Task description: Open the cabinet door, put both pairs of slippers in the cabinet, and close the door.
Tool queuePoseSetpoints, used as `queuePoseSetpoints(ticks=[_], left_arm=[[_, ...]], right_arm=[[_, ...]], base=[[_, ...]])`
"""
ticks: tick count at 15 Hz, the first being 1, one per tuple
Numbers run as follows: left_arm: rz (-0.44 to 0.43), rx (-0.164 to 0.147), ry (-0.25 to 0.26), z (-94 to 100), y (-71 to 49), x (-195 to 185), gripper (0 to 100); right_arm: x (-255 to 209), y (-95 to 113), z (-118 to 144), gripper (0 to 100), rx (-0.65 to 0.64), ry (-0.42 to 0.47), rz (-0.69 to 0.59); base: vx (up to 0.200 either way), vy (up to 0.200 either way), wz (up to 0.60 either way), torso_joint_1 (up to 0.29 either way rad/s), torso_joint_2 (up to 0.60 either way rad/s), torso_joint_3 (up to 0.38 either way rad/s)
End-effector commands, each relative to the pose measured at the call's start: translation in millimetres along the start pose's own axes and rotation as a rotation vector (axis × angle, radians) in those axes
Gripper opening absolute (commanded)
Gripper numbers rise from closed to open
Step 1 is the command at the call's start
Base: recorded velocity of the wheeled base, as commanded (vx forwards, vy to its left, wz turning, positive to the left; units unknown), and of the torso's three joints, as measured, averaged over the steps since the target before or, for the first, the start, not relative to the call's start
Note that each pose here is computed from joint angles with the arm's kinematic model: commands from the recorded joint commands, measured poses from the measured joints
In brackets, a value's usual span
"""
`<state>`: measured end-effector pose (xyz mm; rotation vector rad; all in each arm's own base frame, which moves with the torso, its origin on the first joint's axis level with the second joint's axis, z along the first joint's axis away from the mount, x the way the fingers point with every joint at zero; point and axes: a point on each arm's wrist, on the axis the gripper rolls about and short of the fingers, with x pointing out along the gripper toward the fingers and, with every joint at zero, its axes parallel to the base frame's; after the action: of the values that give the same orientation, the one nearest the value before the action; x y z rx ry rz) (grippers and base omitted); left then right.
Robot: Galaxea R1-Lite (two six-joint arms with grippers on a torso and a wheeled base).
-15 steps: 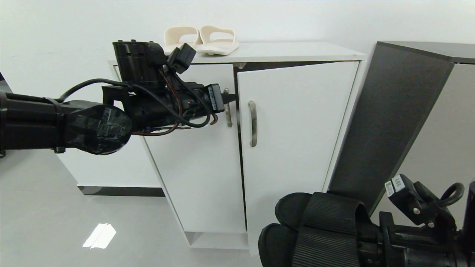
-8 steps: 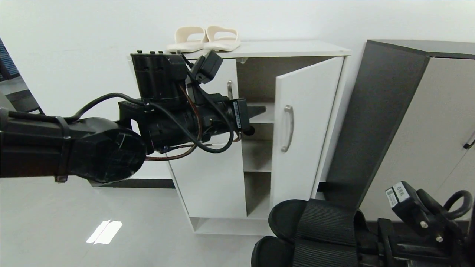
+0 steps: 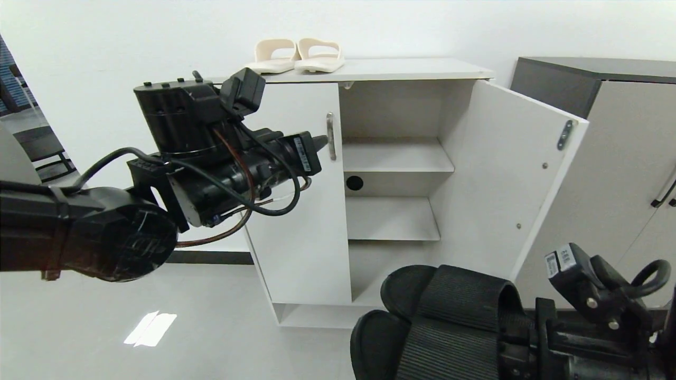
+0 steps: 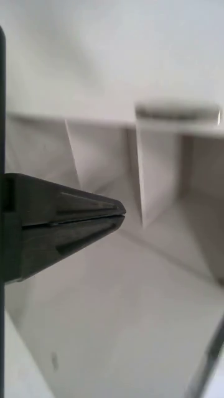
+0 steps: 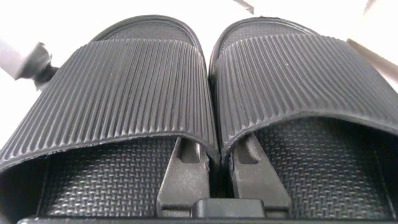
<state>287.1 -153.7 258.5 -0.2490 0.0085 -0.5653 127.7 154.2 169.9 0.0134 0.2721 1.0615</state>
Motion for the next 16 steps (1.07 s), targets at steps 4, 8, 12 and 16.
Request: queuePoseSetpoints(ticks=[4, 8, 12, 16], left_arm=[[0.369, 0.221, -0.042, 3.5, 25.7, -96, 0], [0.717, 0.329, -0.066, -22.8, 28.5, -210, 0], [1.097, 0.343, -0.171, -72.6, 32.4, -299, 0], [0.960, 0.383, -0.110, -134.7, 6.5, -345, 0]], right_arm=[[41, -10, 3, 0, 0.047, 0.016, -0.284], [50, -16, 8, 0, 0.045, 0.000, -0.410], [49, -18, 7, 0, 0.046, 0.005, -0.421], [48, -18, 6, 0, 0.043, 0.009, -0.420]], base=[[0.000, 0.000, 0.00, 0.000, 0.00, 0.000], [0.000, 0.000, 0.00, 0.000, 0.00, 0.000], [0.000, 0.000, 0.00, 0.000, 0.00, 0.000], [0.000, 0.000, 0.00, 0.000, 0.00, 0.000]])
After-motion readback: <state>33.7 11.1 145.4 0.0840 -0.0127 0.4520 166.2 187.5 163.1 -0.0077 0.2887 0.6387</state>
